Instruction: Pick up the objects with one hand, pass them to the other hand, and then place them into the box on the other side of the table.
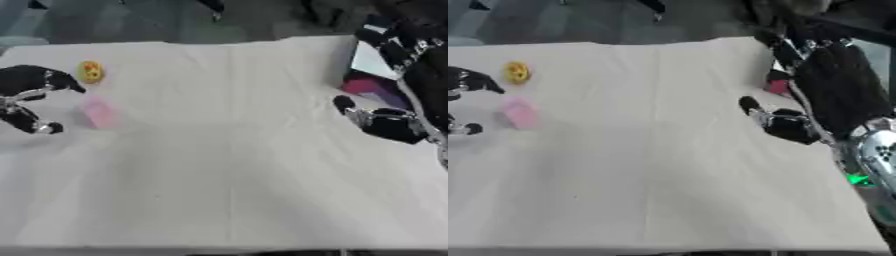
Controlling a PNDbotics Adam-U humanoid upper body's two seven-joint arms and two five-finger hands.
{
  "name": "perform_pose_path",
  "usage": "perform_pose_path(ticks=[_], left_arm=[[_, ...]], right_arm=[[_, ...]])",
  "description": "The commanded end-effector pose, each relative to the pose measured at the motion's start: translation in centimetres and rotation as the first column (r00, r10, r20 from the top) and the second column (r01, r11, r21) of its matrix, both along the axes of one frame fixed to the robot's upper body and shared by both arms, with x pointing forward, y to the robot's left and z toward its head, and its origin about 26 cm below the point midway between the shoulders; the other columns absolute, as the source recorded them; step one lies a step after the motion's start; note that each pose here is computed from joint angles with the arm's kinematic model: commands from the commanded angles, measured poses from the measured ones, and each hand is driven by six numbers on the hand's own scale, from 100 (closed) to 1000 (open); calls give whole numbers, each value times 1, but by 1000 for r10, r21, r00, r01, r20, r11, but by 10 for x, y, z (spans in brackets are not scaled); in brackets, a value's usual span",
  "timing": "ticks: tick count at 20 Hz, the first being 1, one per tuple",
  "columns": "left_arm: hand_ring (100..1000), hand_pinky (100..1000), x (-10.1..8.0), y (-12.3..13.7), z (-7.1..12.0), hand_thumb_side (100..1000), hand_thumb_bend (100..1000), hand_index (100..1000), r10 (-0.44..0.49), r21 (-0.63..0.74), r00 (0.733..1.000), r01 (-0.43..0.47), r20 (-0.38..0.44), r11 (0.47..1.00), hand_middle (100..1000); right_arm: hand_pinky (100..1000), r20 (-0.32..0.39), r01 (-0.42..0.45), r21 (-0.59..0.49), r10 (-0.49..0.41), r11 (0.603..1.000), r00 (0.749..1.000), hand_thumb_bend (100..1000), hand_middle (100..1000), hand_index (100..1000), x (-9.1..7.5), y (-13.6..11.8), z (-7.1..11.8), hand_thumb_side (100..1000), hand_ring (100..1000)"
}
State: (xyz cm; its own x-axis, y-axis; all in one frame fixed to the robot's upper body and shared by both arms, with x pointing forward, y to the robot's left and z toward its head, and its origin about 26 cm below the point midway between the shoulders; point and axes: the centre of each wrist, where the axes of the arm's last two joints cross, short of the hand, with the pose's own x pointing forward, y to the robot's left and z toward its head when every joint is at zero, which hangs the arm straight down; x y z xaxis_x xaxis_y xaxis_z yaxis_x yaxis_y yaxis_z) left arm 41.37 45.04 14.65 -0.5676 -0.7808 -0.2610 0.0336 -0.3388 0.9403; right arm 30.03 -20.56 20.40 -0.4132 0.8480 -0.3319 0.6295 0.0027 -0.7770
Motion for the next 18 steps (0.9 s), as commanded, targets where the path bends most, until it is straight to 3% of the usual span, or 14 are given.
perform_pose_path(ticks=[1, 5, 10, 14, 18], left_arm=[[781, 747, 2, 8, 12, 100, 505, 891, 18, 37, 997, -21, 80, 999, 770], [792, 753, 4, 7, 6, 100, 461, 885, 22, 61, 992, -29, 122, 998, 774], [774, 746, 5, 9, -3, 100, 411, 860, 50, 142, 996, -60, 75, 988, 746], [632, 705, 4, 10, -4, 100, 334, 716, 64, 157, 997, -71, 50, 985, 585], [594, 692, 2, 13, 4, 100, 296, 667, 40, 107, 997, -47, 68, 993, 545]], right_arm=[[708, 37, -25, 2, 25, 1000, 999, 482, 1000, 874, -2, 2, 11, 380, 726], [702, 53, -35, 9, 34, 999, 998, 487, 1000, 874, -2, 5, 13, 379, 723], [698, 62, -38, 16, 37, 999, 997, 490, 1000, 874, -2, 5, 14, 378, 721], [701, 61, -38, 15, 37, 999, 997, 484, 1000, 875, -2, 5, 14, 381, 723], [706, 56, -35, 9, 35, 999, 998, 475, 1000, 875, -2, 4, 13, 390, 725]])
